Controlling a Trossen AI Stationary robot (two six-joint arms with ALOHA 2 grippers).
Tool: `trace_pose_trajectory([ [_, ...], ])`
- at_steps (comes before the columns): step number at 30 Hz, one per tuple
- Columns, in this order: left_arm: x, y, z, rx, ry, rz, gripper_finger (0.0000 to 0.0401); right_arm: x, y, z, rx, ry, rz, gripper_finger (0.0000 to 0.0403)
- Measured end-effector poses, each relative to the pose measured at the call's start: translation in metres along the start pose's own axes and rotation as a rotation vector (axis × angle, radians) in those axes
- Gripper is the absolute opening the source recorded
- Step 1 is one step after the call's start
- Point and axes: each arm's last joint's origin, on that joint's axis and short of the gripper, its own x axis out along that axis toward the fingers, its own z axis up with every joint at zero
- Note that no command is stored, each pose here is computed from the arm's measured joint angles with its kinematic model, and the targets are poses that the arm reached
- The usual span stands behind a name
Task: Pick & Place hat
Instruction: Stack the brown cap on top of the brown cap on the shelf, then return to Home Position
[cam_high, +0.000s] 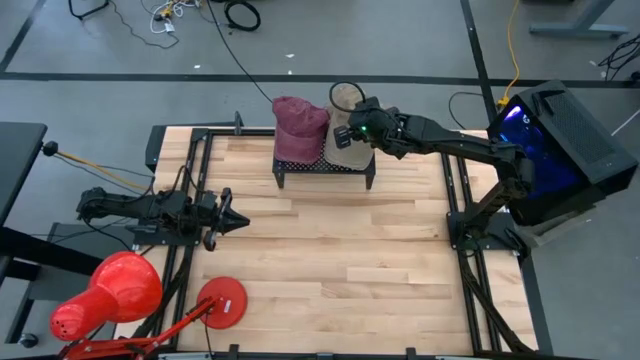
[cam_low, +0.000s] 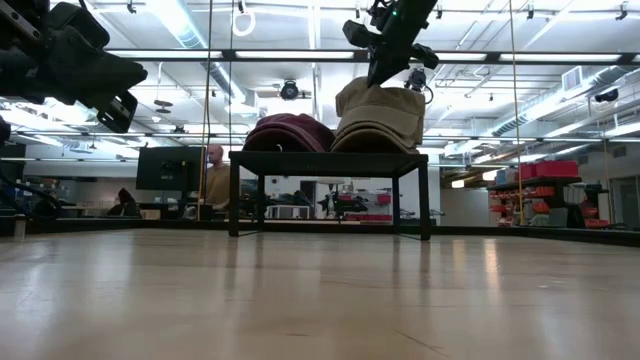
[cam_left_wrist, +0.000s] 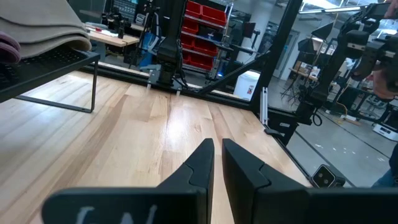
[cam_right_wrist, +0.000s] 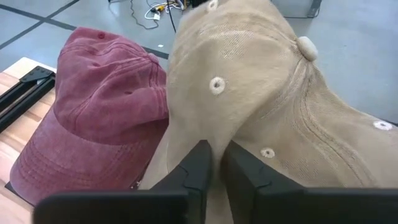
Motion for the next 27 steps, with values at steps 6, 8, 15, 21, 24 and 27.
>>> trace_pose_trajectory([
  [6,0.000,0.000,0.000,0.000,0.000,0.000,0.0039,0.000,0.000,0.000,-0.001,0.001,0.000,0.0087],
  [8,0.000,0.000,0.000,0.000,0.000,0.000,0.0039,0.000,0.000,0.000,-0.003,0.004,-0.002,0.0102],
  [15,0.000,0.000,0.000,0.000,0.000,0.001,0.0039,0.000,-0.002,-0.003,-0.019,0.024,-0.012,0.0170],
  [21,0.000,0.000,0.000,0.000,0.000,0.001,0.0039,-0.009,-0.007,0.002,-0.014,0.010,-0.003,0.0228],
  [24,0.000,0.000,0.000,0.000,0.000,0.001,0.0039,-0.016,-0.009,0.005,-0.049,-0.005,0.008,0.0249],
  [27,0.000,0.000,0.000,0.000,0.000,0.000,0.0039,-0.025,-0.011,0.007,-0.112,-0.021,0.023,0.0262],
])
